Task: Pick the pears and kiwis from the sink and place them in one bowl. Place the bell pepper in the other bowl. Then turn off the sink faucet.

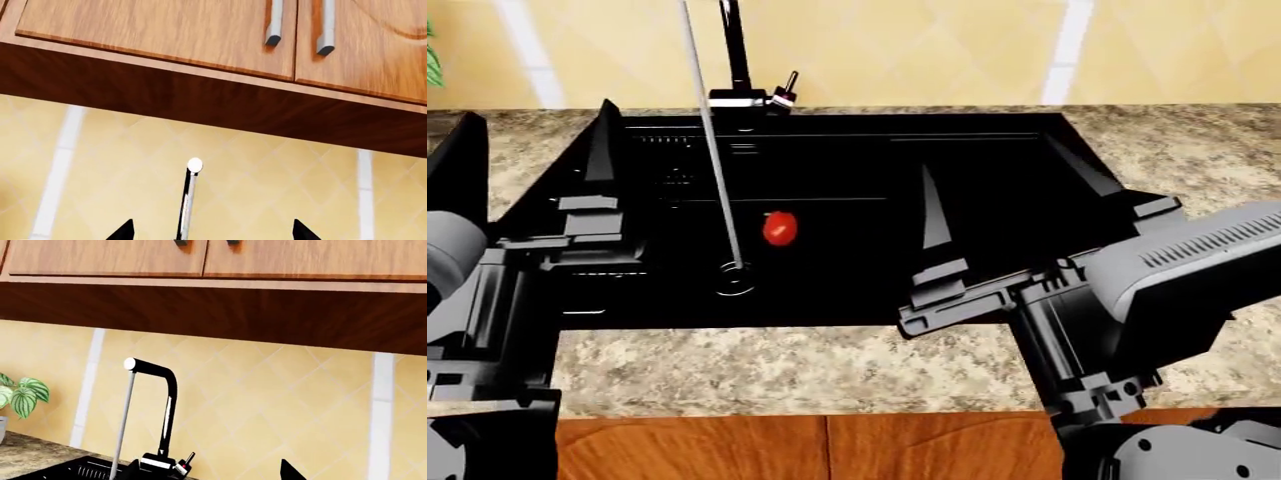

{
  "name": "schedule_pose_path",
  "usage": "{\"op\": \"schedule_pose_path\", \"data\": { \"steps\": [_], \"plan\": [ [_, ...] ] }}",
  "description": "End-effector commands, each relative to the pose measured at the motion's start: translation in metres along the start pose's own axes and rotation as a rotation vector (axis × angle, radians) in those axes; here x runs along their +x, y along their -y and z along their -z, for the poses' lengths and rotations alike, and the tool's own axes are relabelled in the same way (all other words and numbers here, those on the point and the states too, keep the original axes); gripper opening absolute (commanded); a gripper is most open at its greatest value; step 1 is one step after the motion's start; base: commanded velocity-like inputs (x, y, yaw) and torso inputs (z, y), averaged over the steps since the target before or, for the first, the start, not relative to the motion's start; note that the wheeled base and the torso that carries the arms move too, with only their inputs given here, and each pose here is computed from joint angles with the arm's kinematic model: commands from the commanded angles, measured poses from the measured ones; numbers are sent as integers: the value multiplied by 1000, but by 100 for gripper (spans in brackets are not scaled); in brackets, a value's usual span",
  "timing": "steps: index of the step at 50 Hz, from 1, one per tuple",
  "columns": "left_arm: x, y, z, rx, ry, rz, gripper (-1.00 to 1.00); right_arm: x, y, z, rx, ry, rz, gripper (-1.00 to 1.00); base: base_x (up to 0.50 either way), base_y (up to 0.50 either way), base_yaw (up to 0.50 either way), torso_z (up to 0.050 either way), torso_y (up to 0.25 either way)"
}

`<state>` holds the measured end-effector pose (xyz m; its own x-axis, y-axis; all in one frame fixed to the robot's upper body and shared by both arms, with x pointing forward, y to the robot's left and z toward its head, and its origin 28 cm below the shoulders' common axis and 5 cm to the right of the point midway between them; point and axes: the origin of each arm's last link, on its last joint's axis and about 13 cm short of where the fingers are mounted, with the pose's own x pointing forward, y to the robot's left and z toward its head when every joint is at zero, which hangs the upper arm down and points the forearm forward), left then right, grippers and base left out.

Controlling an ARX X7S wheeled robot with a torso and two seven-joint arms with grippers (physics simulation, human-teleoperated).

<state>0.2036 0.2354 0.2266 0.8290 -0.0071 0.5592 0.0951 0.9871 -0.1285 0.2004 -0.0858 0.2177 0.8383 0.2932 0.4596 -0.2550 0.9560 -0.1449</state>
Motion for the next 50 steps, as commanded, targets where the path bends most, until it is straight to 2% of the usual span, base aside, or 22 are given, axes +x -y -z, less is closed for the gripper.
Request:
{"op": "schedule_pose_path", "data": {
  "steps": [1,9,19,20,21,22,23,24,25,26,27,29,34,36,40,42,43,45,50],
  "plan": [
    [1,0,1,4,-2,-8,100,-1,0,0,2,3,-4,100,10,500,0,0,0],
    [0,0,2,5,-6,-8,100,-2,0,-1,11,19,0,100,10,500,0,0,0],
    [0,1,2,13,-19,3,100,-3,4,-2,62,47,23,100,0,0,0,0,0],
    [-2,3,-14,-70,16,4,100,-1,-1,-1,74,47,9,100,0,0,0,0,0],
    [-52,-56,140,215,-398,-304,100,-39,15,152,96,-351,188,100,0,0,0,0,0],
    [-3,-49,100,93,-251,-245,100,7,21,109,158,-193,146,100,0,0,0,0,0],
    [19,-34,65,-30,-172,-175,100,22,23,76,148,-122,122,100,0,0,0,0,0],
    [14,-21,46,-30,-184,-102,100,17,17,54,132,-124,87,100,0,0,0,0,0],
    [7,-10,27,6,-162,-43,100,9,11,35,110,-129,54,100,0,0,0,0,0],
    [0,1,3,28,-33,10,100,1,6,9,78,-6,29,100,0,0,0,0,0],
    [0,1,3,30,-33,11,100,-3,4,0,66,45,19,100,0,0,0,0,0],
    [0,0,3,32,-37,8,100,-2,4,1,67,43,18,100,0,0,0,0,0],
    [6,-2,12,39,-78,-18,100,7,5,14,69,-33,26,100,0,0,0,0,0],
    [21,-5,17,27,-116,-52,100,30,12,25,47,-113,8,100,0,0,0,0,0],
    [62,-5,14,30,-146,-75,100,84,32,44,95,-209,-10,100,0,0,0,0,0],
    [81,-6,16,43,-185,-89,100,94,36,45,106,-220,-8,100,0,0,0,0,0],
    [90,-7,19,47,-211,-99,100,113,44,44,107,-243,-4,100,0,0,0,0,0],
    [104,-10,26,51,-252,-118,100,129,51,42,105,-265,3,100,0,0,0,0,0],
    [137,-17,39,108,-337,-211,100,163,65,37,104,-313,33,100,0,0,0,0,0]
  ]
}}
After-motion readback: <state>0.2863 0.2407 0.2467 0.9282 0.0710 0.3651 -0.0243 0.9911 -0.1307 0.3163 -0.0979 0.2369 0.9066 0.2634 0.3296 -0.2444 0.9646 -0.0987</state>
